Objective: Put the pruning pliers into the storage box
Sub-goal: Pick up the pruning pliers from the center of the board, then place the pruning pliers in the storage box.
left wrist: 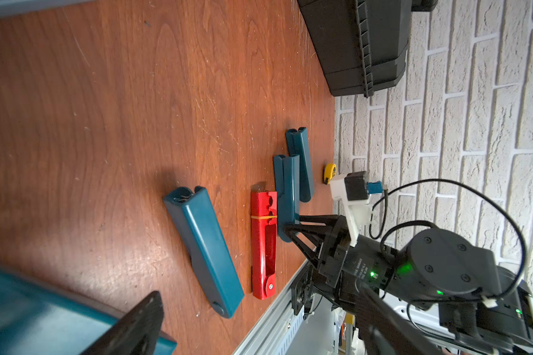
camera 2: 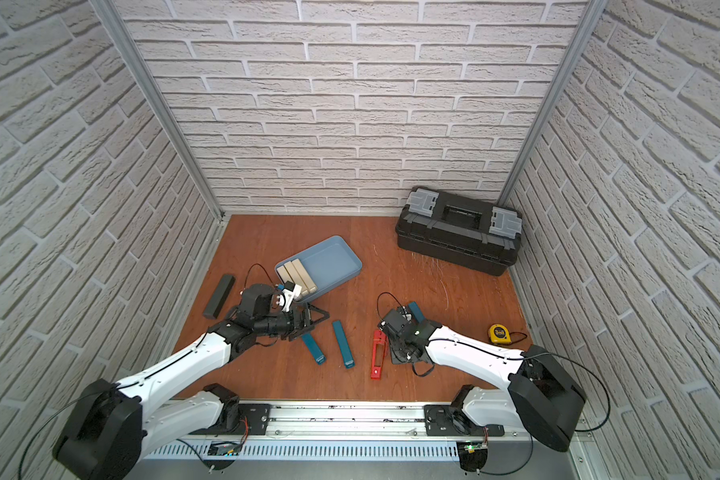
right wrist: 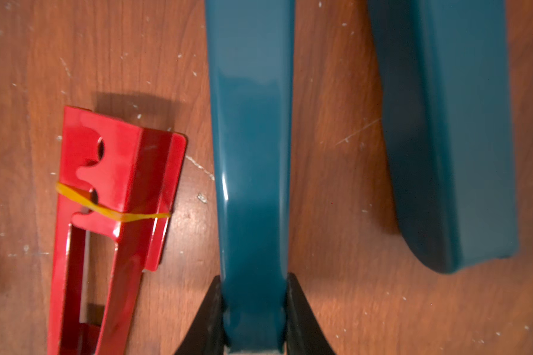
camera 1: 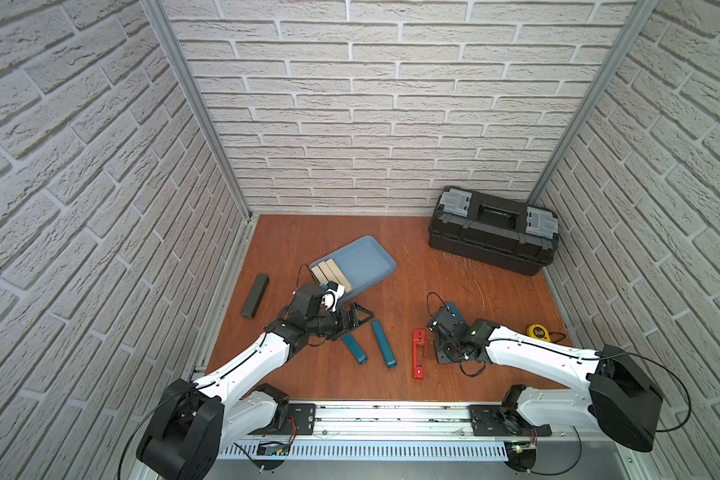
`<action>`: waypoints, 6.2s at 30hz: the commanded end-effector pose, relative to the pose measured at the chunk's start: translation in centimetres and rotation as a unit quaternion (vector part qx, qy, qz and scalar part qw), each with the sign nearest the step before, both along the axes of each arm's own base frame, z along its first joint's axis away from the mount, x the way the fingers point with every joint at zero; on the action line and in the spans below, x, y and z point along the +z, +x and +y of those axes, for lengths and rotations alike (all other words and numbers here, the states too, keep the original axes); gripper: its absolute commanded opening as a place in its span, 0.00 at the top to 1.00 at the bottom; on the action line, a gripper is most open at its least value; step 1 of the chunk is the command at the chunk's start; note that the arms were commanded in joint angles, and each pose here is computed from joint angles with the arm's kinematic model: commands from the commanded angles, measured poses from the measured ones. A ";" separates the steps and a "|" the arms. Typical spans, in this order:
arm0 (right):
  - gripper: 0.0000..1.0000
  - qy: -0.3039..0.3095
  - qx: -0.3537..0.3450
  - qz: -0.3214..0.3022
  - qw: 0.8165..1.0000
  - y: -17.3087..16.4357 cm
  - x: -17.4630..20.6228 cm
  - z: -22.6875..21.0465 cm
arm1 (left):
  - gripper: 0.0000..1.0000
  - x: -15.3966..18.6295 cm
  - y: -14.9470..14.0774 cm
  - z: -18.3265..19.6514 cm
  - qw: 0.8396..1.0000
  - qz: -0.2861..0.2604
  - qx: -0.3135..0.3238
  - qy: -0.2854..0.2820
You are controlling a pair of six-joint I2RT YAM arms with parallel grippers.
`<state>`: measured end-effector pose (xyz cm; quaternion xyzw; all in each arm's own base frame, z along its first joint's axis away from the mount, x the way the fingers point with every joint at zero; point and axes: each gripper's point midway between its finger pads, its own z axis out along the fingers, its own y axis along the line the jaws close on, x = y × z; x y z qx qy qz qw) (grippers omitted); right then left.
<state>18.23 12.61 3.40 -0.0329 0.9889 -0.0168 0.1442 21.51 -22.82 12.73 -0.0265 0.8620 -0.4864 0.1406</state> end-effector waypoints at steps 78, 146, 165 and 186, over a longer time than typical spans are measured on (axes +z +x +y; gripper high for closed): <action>0.97 0.135 0.265 -0.063 0.953 26.5 4.4 26.1 | 0.02 3.1 12.4 14.4 0.975 -0.053 0.215 0.000; 0.60 0.140 0.282 -0.044 0.948 26.1 3.9 26.3 | 0.02 1.8 11.8 14.4 0.974 -0.042 0.221 -0.011; 0.59 0.122 0.272 -0.083 0.951 27.3 6.2 25.0 | 0.02 2.0 11.7 14.2 0.974 -0.044 0.220 -0.013; 0.78 0.076 0.260 -0.079 0.959 29.6 1.3 24.1 | 0.02 1.8 11.9 14.3 0.975 -0.041 0.220 -0.009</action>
